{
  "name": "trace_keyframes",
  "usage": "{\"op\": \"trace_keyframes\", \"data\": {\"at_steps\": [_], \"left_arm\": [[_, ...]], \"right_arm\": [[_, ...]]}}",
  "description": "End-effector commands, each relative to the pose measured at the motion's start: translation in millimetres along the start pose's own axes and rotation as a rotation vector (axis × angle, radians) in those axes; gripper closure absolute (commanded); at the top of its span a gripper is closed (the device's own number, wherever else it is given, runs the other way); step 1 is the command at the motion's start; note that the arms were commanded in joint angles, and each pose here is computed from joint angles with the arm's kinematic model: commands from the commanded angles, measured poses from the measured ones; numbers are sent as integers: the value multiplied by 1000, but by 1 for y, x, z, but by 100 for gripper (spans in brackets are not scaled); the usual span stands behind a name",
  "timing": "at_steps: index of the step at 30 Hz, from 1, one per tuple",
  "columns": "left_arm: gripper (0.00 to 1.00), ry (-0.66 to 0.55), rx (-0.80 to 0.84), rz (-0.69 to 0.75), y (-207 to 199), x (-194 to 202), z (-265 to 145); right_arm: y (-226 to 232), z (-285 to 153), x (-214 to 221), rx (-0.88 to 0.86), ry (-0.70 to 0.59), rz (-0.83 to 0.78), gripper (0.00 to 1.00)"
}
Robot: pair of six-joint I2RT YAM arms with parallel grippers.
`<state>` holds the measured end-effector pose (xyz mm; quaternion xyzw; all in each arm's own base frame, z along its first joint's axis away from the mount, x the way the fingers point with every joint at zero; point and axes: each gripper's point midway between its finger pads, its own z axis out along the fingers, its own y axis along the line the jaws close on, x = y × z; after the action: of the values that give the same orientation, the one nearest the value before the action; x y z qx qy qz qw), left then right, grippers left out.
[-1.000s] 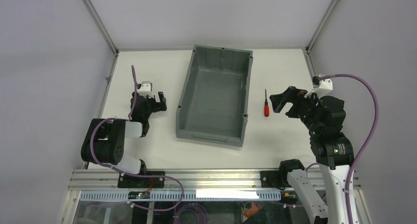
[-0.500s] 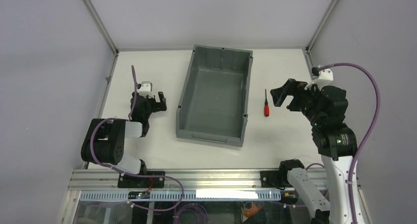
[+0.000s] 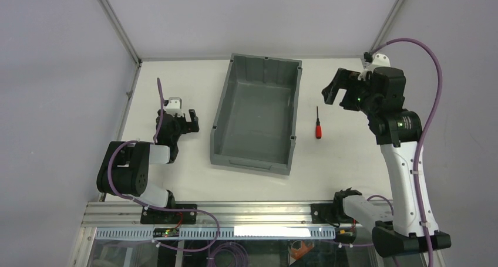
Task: Put the screwdriver in the bin
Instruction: Pick up the screwdriver from the center of the board.
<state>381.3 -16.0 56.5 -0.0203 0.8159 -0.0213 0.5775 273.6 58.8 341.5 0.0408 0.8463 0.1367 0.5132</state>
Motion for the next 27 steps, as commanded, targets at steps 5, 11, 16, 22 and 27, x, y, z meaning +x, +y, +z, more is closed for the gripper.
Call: {"op": "trace_keyframes", "data": {"at_steps": [5, 11, 16, 22, 27], "left_arm": [[1, -81, 16, 19, -2, -25, 4], [1, -81, 16, 19, -2, -25, 4], [1, -81, 16, 19, -2, -25, 4], [1, -81, 16, 19, -2, -25, 4], [1, -81, 16, 19, -2, -25, 4]], "right_arm": [[-24, 20, -8, 157, 65, -9, 0], [-44, 52, 13, 247, 174, -12, 1], [-51, 78, 39, 261, 251, 1, 1], [-61, 103, 73, 284, 352, 13, 1], [-68, 120, 104, 296, 428, 26, 2]]}}
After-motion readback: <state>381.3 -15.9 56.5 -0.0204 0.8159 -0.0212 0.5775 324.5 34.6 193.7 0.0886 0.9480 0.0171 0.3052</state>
